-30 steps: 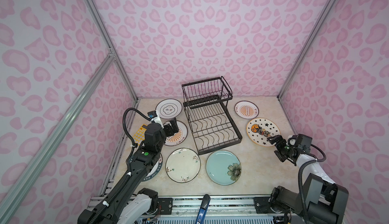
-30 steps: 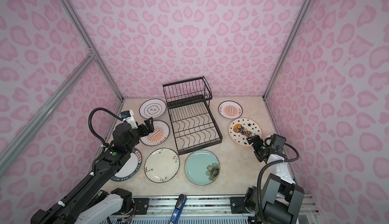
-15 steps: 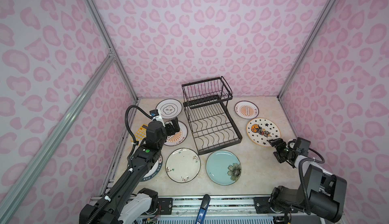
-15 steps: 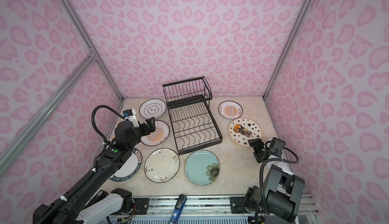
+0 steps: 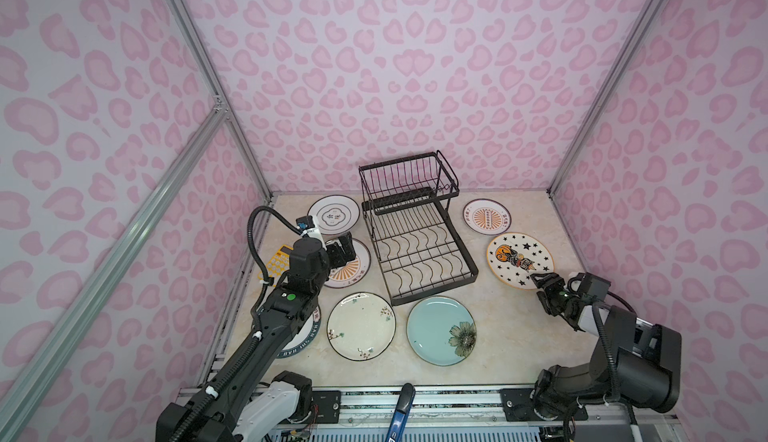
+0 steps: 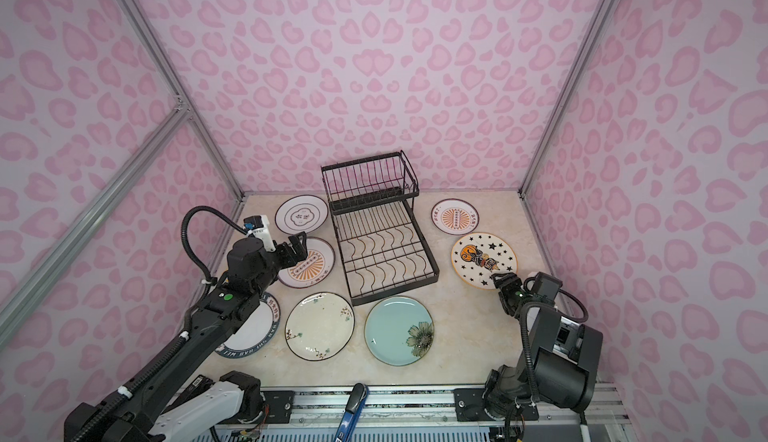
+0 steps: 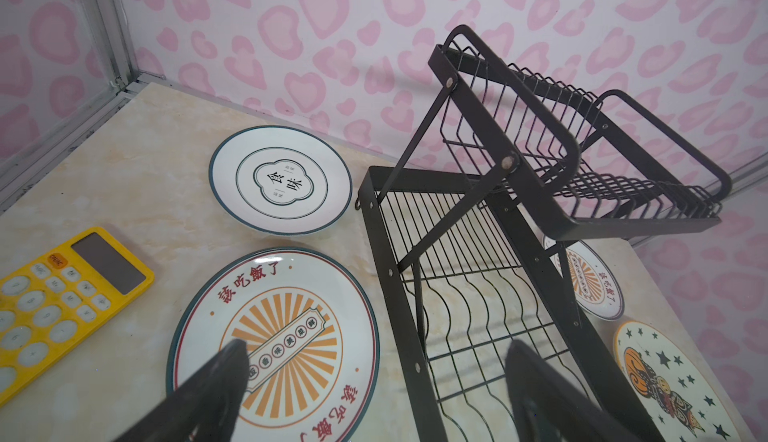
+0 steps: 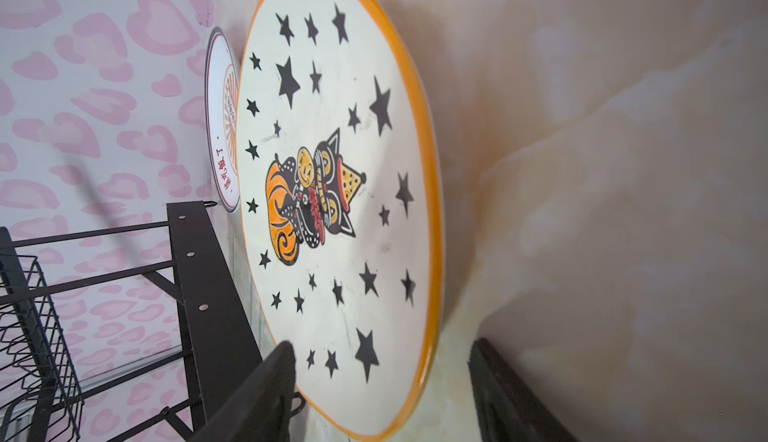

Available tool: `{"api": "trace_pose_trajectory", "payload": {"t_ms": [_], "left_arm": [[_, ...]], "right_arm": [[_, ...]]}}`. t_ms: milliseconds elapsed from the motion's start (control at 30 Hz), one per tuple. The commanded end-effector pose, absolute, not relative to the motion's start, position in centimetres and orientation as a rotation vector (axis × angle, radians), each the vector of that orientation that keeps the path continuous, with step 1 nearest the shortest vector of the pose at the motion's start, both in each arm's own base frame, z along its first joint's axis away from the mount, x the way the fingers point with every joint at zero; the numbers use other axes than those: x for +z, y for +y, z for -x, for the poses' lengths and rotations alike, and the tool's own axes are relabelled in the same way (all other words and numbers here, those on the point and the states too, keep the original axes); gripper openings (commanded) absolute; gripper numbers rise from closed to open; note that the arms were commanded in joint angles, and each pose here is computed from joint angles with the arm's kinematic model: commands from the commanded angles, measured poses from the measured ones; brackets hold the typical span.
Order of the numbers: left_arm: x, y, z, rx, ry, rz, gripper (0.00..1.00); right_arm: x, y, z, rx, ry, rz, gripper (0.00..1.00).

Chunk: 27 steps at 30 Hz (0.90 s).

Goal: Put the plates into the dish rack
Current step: 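Reach the right gripper to the star-print plate's edge and grasp it, then tilt the star-print plate up onto its edge with the right gripper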

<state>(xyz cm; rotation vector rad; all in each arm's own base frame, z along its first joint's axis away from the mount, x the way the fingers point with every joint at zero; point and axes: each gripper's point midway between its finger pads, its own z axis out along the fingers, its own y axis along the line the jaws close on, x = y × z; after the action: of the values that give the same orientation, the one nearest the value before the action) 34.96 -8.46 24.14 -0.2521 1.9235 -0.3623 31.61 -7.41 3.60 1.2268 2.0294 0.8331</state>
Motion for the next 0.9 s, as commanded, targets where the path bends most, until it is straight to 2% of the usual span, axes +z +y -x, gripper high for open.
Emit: {"api": "trace_pose_trajectory", "payload": {"t_ms": [0,467,867], "left_arm": [[24.9,-8.5,-35.2,-0.371,1.905,0.262,0.98],[25.1,-8.6,-35.4,-0.369,1.908,0.259,0.98],[25.1,-8.8,-35.5,-0.370,1.913,0.254,0.98]], "right_arm": [[2.0,-7.5,-31.0,0.818,2.038,-1.304,0.64],[-0.2,-7.4,-31.0,0.840,2.038,-1.347,0.48],[-1.7,-7.2,-30.8,0.853,2.043,-1.375,0.28]]}}
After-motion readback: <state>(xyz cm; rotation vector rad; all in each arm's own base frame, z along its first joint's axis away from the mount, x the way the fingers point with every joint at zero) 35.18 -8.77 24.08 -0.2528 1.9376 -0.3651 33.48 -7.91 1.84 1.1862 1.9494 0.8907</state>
